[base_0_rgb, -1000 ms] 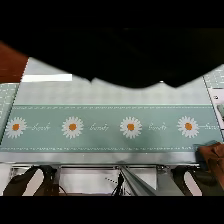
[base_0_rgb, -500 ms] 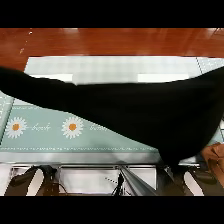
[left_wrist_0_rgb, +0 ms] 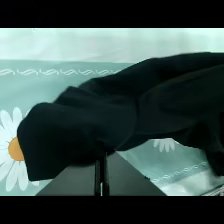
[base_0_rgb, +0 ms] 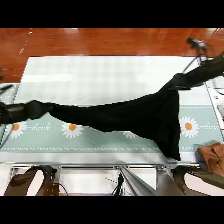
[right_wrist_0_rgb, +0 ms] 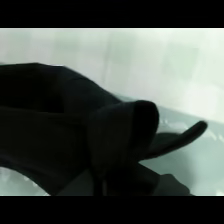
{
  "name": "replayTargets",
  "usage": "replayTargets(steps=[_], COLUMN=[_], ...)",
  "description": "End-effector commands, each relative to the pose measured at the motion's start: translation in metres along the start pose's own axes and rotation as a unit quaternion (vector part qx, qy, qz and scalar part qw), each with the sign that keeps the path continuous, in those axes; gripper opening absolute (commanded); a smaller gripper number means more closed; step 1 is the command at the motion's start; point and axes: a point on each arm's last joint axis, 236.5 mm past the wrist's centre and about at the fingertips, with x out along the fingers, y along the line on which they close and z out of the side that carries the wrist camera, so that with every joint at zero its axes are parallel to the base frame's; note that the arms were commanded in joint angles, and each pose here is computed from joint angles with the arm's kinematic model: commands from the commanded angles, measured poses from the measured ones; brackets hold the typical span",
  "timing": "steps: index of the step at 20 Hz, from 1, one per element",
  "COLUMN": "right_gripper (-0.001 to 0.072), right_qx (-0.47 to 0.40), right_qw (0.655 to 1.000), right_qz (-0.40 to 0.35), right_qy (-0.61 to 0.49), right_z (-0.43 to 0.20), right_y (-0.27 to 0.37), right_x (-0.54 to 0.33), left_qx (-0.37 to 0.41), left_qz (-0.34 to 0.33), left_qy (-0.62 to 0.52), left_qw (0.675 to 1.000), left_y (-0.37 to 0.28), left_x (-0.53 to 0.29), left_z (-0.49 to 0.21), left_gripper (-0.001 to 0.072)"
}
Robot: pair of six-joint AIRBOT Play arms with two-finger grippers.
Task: Fold the shirts.
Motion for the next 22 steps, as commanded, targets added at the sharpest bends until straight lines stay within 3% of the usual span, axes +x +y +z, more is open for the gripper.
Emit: replayTargets(steps=[1,8,10,13,16,18,22], right_gripper=[0.0031,0.0046,0.0277,0.0458,0.0465,0.0465,0.0474], right_qx=[0.018,0.049,0.027,-0.041,0.012,0.099,0.27], right_qw=[1.0,0.996,0.998,0.998,0.992,0.983,0.961], right_qz=[-0.003,-0.026,-0.022,-0.05,-0.119,-0.151,-0.041], right_qy=[-0.011,-0.075,-0.054,0.024,0.031,0.032,0.04], right_z=[0.032,0.072,0.063,0.028,-0.005,-0.047,-0.154], right_y=[-0.015,-0.043,-0.041,-0.053,-0.099,-0.137,-0.134], right_x=[0.065,0.1,0.095,0.051,-0.023,-0.063,-0.053], left_qx=[-0.01,0.01,0.01,0.008,0.009,0.009,0.009], left_qz=[0.013,0.021,0.02,0.021,0.021,0.021,0.021], left_qy=[-0.008,-0.007,0.007,0.013,0.013,0.013,0.012], left_qw=[1.0,1.0,1.0,1.0,1.0,1.0,1.0], left_y=[0.025,0.03,0.03,0.031,0.03,0.03,0.031], left_x=[0.043,0.084,0.089,0.092,0.092,0.092,0.092], left_z=[-0.024,-0.046,-0.052,-0.054,-0.054,-0.054,-0.053], left_gripper=[0.0024,0.0024,0.0024,0.0024,0.0024,0.0024,0.0024])
